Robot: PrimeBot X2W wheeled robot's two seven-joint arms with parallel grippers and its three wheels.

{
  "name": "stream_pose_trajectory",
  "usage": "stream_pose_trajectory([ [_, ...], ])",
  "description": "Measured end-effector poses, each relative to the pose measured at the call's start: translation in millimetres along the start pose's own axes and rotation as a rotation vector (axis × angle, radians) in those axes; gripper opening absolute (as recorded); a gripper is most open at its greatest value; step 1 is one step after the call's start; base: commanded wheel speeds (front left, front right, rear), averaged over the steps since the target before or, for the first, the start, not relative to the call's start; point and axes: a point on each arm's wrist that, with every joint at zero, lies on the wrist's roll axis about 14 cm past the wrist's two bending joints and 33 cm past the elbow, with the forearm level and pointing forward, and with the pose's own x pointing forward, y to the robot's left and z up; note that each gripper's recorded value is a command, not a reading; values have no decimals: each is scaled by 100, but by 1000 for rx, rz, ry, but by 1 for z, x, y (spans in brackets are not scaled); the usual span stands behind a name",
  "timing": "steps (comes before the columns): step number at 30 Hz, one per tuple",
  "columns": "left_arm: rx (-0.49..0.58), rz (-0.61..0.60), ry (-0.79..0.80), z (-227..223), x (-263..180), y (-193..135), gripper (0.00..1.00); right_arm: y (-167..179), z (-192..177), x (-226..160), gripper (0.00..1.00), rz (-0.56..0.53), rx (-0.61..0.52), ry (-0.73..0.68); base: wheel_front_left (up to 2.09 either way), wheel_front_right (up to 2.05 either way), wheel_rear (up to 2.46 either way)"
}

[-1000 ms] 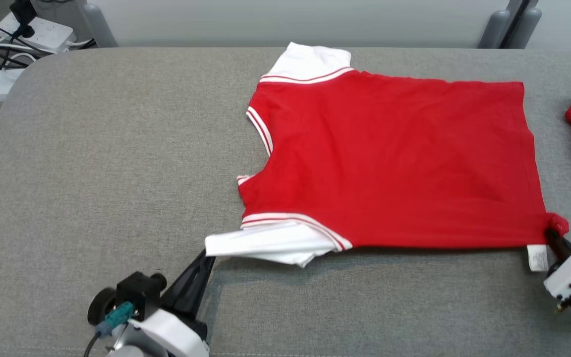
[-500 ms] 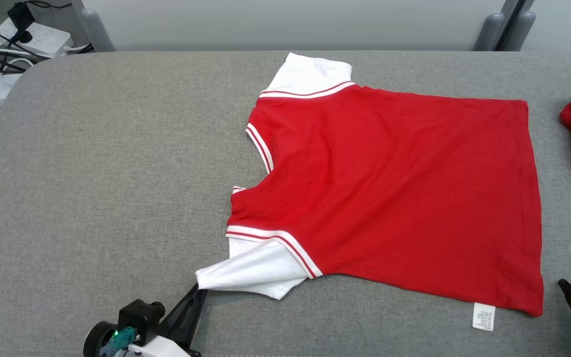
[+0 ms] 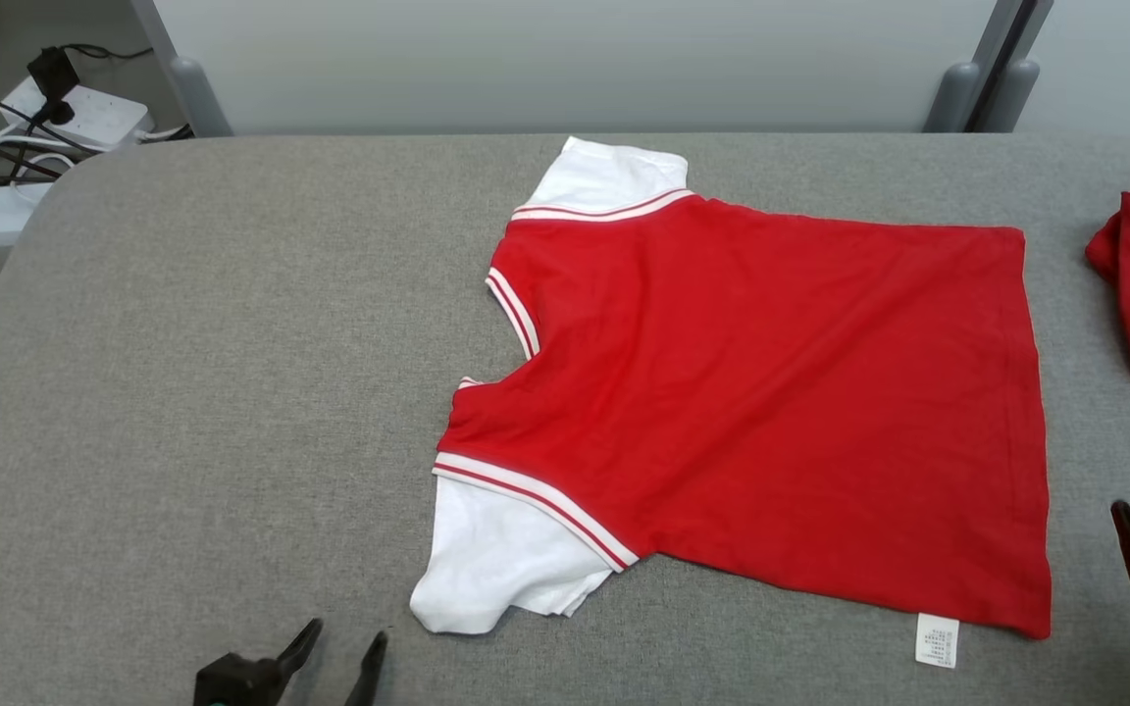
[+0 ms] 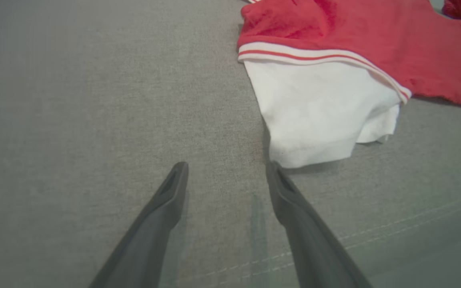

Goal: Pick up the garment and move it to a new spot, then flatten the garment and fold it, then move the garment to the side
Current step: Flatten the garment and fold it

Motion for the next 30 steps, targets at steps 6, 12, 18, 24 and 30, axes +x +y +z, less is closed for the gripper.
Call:
stream_pose_trajectory([
  [6, 4, 135, -90, 26, -13, 29, 100, 43, 52, -1, 100, 122, -90, -217, 0, 0, 0],
  [12, -71, 205, -372, 103, -28, 30, 100, 81, 91, -26, 100, 181, -136, -430, 0, 0, 0],
  [18, -117, 210, -542, 148, -45, 20, 100, 100, 81, -51, 100, 191, -156, -487, 0, 0, 0],
  [24, -103, 121, -645, 178, -53, -2, 100, 121, 92, -72, 100, 220, -226, -566, 0, 0, 0],
  [30, -69, 90, -587, 155, -58, -10, 100, 117, 75, -86, 100, 198, -216, -552, 0, 0, 0],
])
